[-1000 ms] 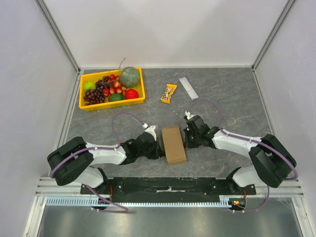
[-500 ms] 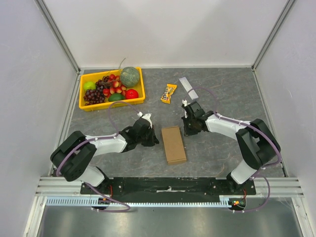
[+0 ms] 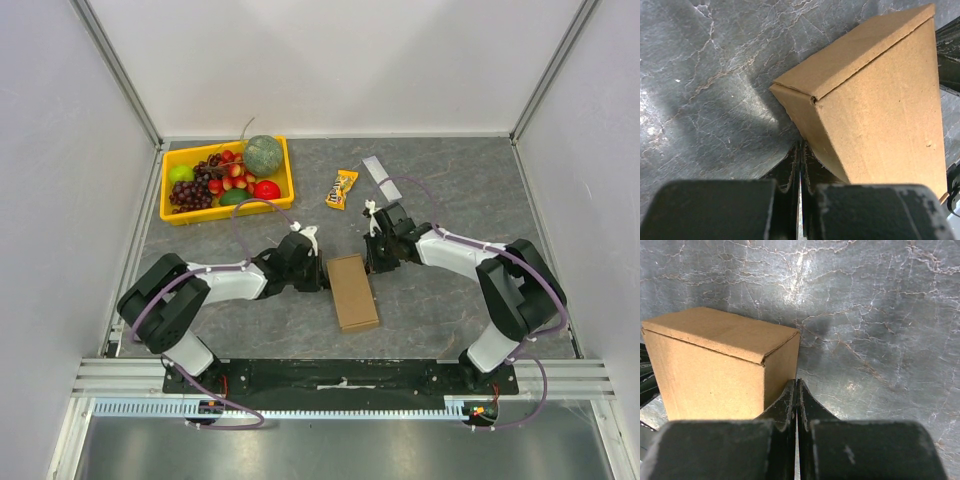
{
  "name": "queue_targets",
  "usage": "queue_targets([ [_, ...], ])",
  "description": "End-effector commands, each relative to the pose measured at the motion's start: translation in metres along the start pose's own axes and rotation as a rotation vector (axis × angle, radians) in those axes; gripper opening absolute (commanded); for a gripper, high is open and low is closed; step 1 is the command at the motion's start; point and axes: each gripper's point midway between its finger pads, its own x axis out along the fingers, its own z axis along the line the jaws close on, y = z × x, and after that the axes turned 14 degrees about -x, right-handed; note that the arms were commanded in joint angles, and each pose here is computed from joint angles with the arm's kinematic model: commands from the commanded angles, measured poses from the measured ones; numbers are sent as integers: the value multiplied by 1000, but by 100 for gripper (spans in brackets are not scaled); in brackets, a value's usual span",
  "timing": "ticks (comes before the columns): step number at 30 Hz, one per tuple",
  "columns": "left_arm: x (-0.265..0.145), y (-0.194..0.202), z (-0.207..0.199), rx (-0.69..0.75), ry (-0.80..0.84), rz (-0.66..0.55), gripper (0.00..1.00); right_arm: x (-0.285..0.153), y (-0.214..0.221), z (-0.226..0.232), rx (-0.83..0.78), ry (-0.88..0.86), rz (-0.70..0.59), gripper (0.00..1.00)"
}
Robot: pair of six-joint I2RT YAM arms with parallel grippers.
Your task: Fold the paper box
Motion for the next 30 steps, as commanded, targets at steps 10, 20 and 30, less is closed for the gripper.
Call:
queue_targets([
  [10, -75, -34, 45, -20, -264, -209, 71, -113, 1, -87, 58, 596, -107, 23],
  [20, -154, -38, 43, -53, -145, -422, 74, -184, -2, -50, 96, 433, -454, 58],
  [30, -194, -32, 36, -35, 57, -566, 86, -212, 20, -70, 227, 523, -658, 92],
])
